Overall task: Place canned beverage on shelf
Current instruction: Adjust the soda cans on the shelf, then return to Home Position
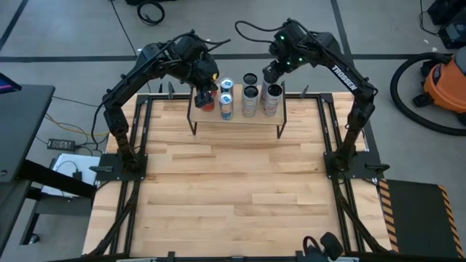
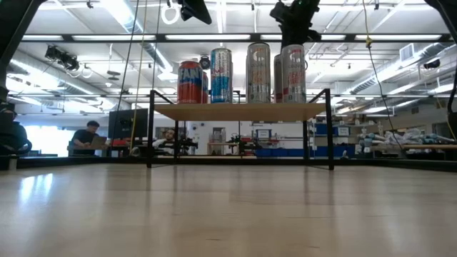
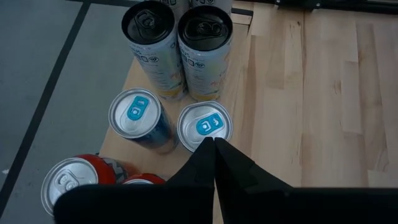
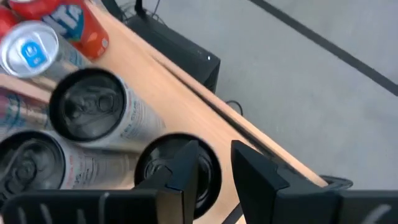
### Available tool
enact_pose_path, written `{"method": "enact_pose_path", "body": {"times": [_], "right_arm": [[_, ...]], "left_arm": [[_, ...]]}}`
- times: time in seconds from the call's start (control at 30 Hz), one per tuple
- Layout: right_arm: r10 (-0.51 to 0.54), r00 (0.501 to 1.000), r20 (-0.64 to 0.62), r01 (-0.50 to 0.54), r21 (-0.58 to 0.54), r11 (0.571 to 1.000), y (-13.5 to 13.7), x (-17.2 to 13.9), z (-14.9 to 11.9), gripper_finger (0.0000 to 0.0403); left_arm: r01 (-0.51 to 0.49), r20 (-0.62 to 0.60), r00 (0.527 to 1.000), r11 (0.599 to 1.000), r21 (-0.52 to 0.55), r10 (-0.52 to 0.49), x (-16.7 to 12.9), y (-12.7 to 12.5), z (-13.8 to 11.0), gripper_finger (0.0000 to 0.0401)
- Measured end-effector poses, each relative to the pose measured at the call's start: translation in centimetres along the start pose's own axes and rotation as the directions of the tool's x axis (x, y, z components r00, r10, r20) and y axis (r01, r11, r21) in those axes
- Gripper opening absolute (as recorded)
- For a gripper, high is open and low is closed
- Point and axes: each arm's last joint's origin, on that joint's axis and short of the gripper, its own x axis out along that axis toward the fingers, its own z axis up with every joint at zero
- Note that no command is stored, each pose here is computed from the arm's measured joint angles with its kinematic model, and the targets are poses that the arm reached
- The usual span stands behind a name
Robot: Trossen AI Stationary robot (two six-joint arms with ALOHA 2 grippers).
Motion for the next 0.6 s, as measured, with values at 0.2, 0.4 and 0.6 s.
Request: {"method": "enact_pose_path", "body": {"times": [0.2, 0.4, 0.6], "right_arm": [[0.013, 0.999, 0.044, -0.012, -0.013, 1.0, 0.1, -1.3, -0.2, 0.0104], [0.067, 0.989, 0.132, -0.056, -0.089, 0.994, 0.9, -5.0, -1.2, 0.0104], [0.161, 0.941, 0.299, -0.111, -0.176, 0.978, 0.8, -10.7, -2.9, 0.0104]], "left_arm": [[-0.003, -0.003, 1.0, 1.0, -0.001, 0.003, 0.0, 0.0, 0.0, 0.0009], [-0.002, -0.025, 1.0, 1.0, -0.005, 0.002, -0.6, -0.2, -0.4, 0.0009], [0.047, 0.0, 0.999, 0.999, -0.012, -0.047, -2.8, -0.9, -1.0, 0.0009]]}}
